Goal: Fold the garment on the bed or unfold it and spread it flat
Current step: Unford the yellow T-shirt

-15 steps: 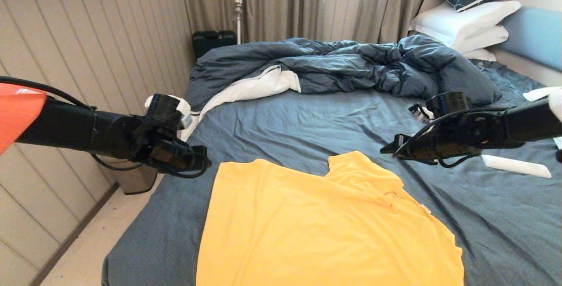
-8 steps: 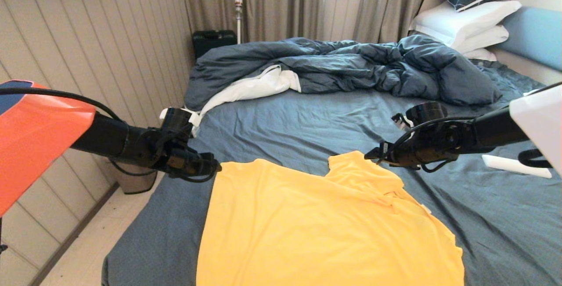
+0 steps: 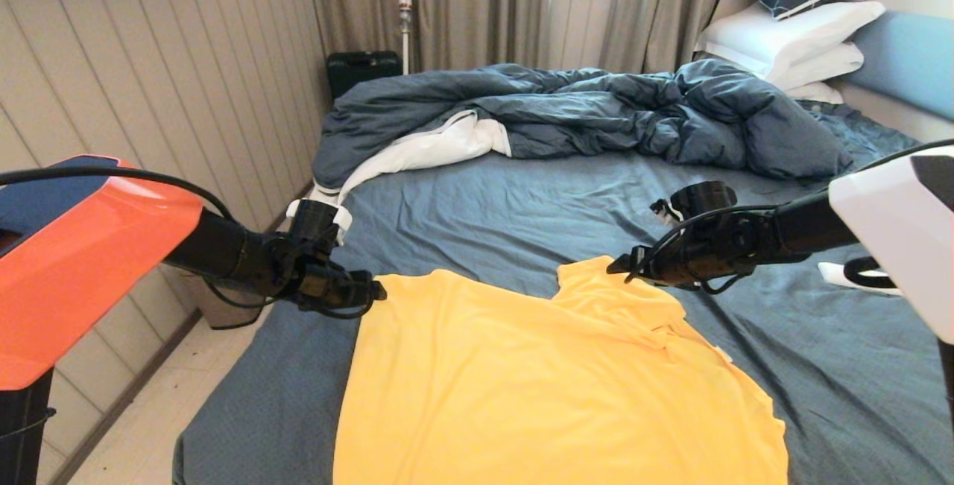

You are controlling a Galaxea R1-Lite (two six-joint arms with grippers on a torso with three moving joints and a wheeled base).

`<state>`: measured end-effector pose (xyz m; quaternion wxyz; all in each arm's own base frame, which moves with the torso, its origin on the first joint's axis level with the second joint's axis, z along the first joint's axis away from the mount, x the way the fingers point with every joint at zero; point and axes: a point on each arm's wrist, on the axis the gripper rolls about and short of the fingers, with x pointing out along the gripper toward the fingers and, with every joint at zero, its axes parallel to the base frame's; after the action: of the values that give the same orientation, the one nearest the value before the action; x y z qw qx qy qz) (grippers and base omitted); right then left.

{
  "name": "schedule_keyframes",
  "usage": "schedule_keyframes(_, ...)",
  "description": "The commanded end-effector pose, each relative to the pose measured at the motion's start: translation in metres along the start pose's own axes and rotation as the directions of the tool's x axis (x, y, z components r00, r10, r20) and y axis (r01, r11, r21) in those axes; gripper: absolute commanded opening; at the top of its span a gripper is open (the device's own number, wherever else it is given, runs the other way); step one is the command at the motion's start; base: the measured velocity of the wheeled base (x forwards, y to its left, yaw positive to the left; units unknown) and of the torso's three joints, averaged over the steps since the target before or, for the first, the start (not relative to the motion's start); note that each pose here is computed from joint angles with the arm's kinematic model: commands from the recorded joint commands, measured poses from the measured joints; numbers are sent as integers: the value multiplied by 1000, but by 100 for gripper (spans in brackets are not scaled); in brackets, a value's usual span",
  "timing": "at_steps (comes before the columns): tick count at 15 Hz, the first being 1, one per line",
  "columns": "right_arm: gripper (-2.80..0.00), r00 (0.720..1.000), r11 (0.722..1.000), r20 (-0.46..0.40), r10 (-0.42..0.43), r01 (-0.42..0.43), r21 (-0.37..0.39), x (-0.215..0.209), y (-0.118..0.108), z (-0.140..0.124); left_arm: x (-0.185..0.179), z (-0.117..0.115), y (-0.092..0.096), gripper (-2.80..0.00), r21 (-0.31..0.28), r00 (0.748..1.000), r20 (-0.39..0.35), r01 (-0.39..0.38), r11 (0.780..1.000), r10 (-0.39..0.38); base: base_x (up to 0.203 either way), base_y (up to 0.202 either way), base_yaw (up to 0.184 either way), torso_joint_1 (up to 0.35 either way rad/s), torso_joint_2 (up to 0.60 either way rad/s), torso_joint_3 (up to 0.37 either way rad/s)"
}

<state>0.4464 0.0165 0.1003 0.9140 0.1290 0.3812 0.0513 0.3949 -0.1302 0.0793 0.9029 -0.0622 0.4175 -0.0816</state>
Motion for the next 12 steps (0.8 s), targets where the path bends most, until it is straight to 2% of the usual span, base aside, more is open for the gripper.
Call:
schedule_keyframes(1, 0, 1000, 1000, -5, 5, -5, -5, 6, 3, -1, 6, -5, -2, 0, 2, 1000, -18, 2, 1000, -2, 0, 0, 0, 0, 0, 0)
schedule_keyframes(6, 0, 1000, 1000, -12, 9, -9, -9, 13, 6, -2, 10, -7, -11, 0, 8, 1000, -18, 17, 1000, -16, 0, 0, 0, 0, 0, 0)
schedule_keyframes(12, 0, 1000, 1000, -16, 7, -7, -8, 16, 4, -3, 25, -2, -13, 0, 8, 999, 31, 29, 1000, -29, 0, 0, 0, 0, 0, 0)
